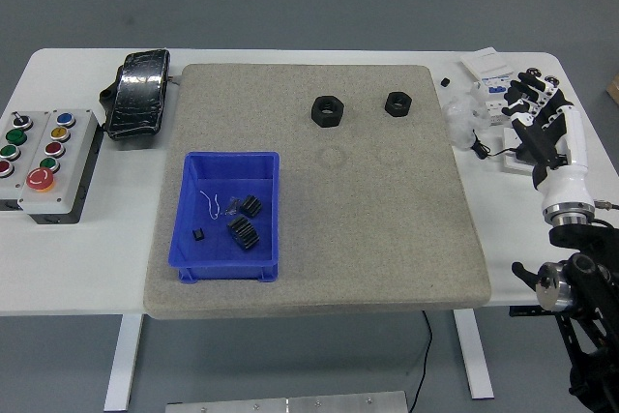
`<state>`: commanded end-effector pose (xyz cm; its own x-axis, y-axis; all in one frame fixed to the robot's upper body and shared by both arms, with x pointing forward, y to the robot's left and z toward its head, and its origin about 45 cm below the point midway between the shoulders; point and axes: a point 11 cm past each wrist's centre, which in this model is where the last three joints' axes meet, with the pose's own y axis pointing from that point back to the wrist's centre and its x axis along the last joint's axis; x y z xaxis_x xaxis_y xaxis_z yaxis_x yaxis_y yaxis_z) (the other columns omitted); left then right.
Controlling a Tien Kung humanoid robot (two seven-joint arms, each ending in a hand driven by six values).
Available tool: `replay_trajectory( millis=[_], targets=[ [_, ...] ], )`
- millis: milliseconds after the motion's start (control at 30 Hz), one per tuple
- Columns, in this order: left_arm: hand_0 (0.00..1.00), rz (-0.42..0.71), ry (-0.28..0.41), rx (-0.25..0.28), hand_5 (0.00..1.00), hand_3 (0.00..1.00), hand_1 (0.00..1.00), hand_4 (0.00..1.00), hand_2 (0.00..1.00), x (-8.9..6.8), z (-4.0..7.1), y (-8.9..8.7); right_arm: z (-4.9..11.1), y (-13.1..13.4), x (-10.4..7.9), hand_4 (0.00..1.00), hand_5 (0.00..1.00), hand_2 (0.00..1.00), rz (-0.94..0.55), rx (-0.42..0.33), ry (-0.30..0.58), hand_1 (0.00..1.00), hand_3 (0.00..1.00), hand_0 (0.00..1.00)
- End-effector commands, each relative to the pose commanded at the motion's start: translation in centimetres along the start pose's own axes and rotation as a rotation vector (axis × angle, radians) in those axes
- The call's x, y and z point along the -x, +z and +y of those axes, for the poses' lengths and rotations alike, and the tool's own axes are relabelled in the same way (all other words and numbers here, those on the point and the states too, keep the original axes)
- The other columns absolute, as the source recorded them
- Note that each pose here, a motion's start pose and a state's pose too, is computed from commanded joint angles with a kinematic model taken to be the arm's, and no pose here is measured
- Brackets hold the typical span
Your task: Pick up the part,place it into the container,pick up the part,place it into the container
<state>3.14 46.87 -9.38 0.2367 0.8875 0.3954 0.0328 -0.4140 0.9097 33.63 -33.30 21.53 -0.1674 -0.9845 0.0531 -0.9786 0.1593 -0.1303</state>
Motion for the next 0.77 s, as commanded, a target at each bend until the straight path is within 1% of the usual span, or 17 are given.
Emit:
replay_trajectory(
  millis=[133,400,767],
  targets=[
    [0.661,-0.002,0.001,0.0,0.307,0.61,0.611,0.656,0.555,-0.04,0.0,0.02,-0.06,-0.1,0.31,0.729,0.346,0.71,0.023,0.001,-0.017,0.676,0.686,0.643],
    [0.662,-0.002,0.001,-0.003,0.306,0.61,0.611,0.656,0.555,0.0,-0.01,-0.07,-0.11,-0.29,0.22,0.728,0.354,0.715,0.004,-0.003,-0.011,0.677,0.694,0.64],
    [0.662,-0.008,0.003,-0.004,0.305,0.61,0.611,0.656,0.555,0.01,0.0,-0.05,-0.14,-0.33,0.05,0.725,0.357,0.715,0.017,-0.004,-0.004,0.678,0.693,0.643]
  ],
)
